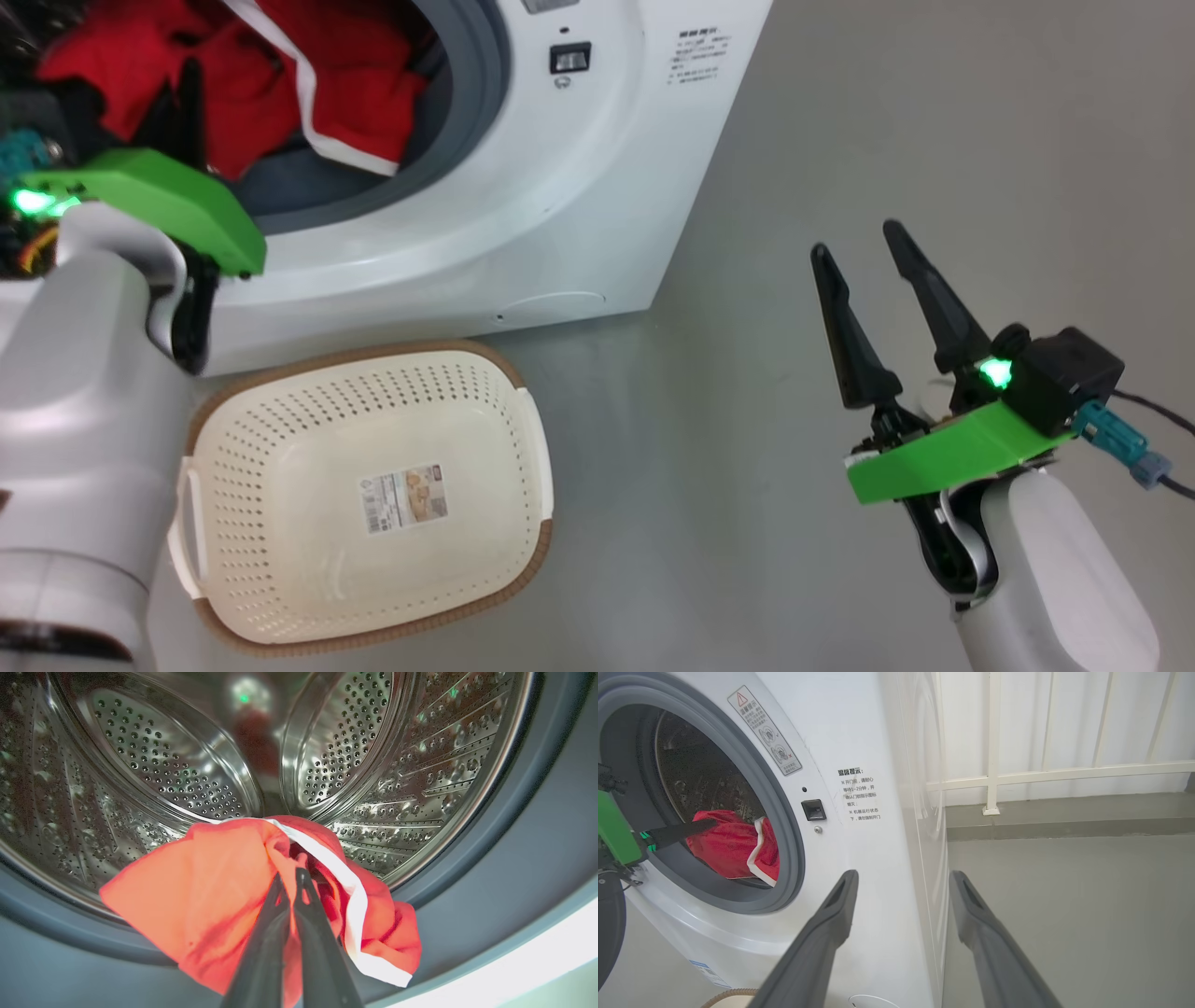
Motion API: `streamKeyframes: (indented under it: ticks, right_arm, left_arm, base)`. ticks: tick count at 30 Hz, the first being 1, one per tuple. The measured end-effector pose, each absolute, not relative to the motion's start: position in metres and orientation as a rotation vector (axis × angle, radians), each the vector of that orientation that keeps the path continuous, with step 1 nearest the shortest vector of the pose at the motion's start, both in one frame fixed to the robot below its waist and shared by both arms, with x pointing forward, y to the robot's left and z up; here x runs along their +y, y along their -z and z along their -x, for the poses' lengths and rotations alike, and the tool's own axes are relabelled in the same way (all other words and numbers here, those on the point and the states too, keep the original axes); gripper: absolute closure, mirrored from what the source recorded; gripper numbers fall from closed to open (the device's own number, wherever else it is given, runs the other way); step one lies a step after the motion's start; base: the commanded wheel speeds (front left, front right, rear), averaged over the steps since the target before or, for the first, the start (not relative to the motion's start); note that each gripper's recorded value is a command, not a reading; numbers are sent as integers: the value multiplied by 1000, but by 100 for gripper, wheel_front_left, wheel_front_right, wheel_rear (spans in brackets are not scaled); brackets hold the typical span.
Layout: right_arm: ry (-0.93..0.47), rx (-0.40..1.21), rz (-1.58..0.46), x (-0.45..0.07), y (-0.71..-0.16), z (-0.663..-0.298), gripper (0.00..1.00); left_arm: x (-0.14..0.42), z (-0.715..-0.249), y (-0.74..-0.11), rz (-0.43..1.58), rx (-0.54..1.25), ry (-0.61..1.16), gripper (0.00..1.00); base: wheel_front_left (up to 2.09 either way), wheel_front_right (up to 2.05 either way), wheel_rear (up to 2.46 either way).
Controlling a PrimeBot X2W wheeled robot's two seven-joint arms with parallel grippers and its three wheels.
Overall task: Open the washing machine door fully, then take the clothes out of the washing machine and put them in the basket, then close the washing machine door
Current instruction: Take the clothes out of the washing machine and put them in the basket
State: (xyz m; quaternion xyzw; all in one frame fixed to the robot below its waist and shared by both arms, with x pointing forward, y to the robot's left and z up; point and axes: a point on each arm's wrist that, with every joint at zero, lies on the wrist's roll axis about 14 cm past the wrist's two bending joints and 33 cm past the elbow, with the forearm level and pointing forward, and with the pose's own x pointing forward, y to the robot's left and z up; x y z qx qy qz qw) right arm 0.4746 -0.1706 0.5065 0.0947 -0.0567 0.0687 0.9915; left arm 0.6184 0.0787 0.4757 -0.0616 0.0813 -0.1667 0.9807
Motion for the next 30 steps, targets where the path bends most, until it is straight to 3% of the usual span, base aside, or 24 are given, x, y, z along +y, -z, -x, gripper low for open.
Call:
streamKeyframes:
  ticks: [30]
  right_arm:
    - [-225,-144,-208,-146,-530,-449,0]
  left_arm:
    - [106,-494,-538,160,-64,319,100]
  base:
    - [0,0,0]
